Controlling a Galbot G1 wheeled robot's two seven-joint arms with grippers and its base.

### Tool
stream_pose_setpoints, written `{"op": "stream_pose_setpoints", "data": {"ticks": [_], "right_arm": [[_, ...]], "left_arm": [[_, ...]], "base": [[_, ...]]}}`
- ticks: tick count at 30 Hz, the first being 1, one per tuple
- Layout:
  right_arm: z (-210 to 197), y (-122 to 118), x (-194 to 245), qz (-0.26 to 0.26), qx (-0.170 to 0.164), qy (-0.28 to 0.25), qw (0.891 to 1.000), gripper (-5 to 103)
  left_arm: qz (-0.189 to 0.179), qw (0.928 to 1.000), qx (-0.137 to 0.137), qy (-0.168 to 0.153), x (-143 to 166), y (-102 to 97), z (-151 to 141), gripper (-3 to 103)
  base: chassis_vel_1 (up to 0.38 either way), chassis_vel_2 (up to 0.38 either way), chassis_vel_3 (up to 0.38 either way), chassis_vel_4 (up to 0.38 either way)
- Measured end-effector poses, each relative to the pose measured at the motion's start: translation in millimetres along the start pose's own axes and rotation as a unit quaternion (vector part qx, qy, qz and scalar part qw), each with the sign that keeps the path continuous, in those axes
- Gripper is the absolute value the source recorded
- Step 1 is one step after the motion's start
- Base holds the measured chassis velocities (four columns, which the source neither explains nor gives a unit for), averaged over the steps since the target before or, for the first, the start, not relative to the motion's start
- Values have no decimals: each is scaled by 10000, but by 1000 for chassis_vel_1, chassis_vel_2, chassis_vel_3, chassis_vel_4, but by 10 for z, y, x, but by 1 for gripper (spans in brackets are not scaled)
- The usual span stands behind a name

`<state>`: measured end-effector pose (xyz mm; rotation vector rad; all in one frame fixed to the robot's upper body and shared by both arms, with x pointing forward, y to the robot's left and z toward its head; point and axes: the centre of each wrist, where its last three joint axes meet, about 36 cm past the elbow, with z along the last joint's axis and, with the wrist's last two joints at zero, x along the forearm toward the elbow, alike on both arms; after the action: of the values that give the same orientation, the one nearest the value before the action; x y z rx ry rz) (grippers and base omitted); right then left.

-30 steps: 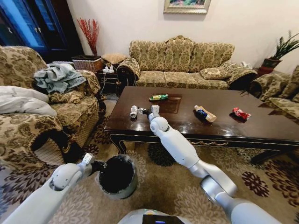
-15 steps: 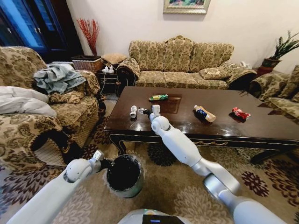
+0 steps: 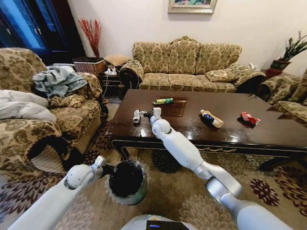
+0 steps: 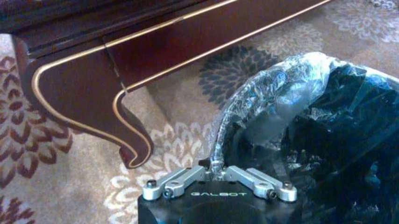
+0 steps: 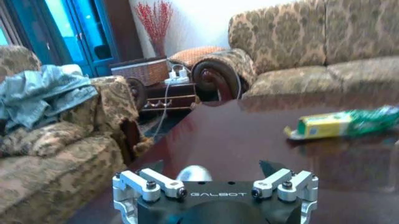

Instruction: Move to the front of the table and place the trash on the table into the trash bin.

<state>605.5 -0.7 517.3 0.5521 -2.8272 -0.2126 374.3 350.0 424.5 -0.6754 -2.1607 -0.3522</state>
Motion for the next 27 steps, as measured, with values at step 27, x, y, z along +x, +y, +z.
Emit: {"op": "stream_pose_setpoints", "data": {"ticks": [27], "right_arm": [[302,110,-668,255,-152,1016,9944,100]], "left_arm": [[-94,9997,83,-220,97,35,-59,0]], "base": [[0,0,0,0]]}}
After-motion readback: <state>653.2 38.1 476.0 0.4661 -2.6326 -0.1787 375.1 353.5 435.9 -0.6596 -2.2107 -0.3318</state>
